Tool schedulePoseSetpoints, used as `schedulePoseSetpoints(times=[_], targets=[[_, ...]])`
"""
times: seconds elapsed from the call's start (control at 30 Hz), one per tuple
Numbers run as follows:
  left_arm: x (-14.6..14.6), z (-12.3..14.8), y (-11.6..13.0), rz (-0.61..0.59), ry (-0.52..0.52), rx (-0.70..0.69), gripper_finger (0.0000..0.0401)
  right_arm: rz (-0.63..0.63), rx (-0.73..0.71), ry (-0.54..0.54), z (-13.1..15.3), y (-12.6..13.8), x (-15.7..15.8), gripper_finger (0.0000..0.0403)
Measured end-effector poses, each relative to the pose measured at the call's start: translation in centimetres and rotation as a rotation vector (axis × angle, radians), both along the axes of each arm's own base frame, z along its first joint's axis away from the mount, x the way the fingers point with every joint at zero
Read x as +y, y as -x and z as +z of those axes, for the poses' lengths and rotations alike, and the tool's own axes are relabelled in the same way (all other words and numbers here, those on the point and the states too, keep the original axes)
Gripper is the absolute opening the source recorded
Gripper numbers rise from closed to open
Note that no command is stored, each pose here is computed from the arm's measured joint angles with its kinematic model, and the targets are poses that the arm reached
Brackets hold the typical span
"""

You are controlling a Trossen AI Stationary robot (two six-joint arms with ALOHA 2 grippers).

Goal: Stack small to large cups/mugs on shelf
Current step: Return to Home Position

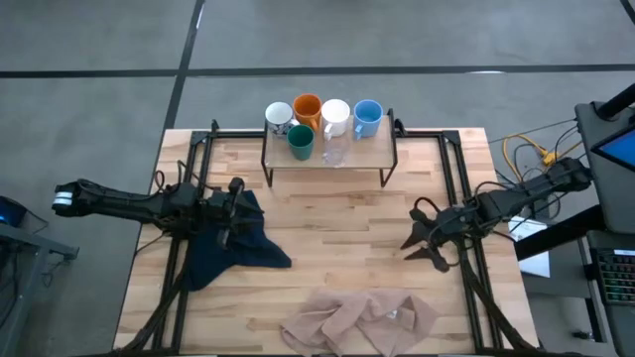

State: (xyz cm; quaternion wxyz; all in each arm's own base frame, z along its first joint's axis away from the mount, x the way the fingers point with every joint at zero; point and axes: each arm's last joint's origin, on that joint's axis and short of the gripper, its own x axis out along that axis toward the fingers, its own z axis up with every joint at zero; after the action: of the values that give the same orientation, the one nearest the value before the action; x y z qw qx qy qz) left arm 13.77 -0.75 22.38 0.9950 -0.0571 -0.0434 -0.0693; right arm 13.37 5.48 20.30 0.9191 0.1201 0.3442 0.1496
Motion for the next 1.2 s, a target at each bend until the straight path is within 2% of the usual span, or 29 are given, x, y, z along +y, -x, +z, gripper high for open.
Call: schedulePoseSetpoints(times=[0.17, 0.3, 0.43, 0.53, 0.67, 0.83, 1.07, 1.2], targets=[[0.0, 0.1, 0.0, -0.019, 0.181, 0.015, 0.0107, 0.004, -0.043, -0.127, 2.4, 0.0, 1.3, 0.0136], [0.0, 0.7, 0.1, -0.042, 0.300, -0.034, 0.0107, 0.045, -0.172, -0.235, 4.2, -0.2, 2.5, 0.0132], [0.0, 1.6, 0.3, -0.060, 0.317, -0.128, 0.0107, 0.109, -0.281, -0.308, 5.5, 0.0, 3.4, 0.0132], [0.0, 2.3, 0.5, -0.073, 0.318, -0.210, 0.0107, 0.149, -0.292, -0.323, 5.7, 0.3, 4.0, 0.0132], [0.0, 3.2, 0.9, -0.082, 0.295, -0.313, 0.0107, 0.178, -0.241, -0.290, 5.1, 0.6, 4.3, 0.0132], [0.0, 3.7, 1.1, -0.074, 0.246, -0.381, 0.0107, 0.193, -0.201, -0.186, 4.3, 0.9, 4.1, 0.0132], [0.0, 3.6, 0.6, -0.061, 0.221, -0.381, 0.0107, 0.178, -0.296, 0.009, 4.2, 0.7, 3.7, 0.0132], [0.0, 3.1, -0.1, -0.064, 0.245, -0.337, 0.0107, 0.154, -0.336, 0.062, 4.9, 0.6, 3.6, 0.0132]])
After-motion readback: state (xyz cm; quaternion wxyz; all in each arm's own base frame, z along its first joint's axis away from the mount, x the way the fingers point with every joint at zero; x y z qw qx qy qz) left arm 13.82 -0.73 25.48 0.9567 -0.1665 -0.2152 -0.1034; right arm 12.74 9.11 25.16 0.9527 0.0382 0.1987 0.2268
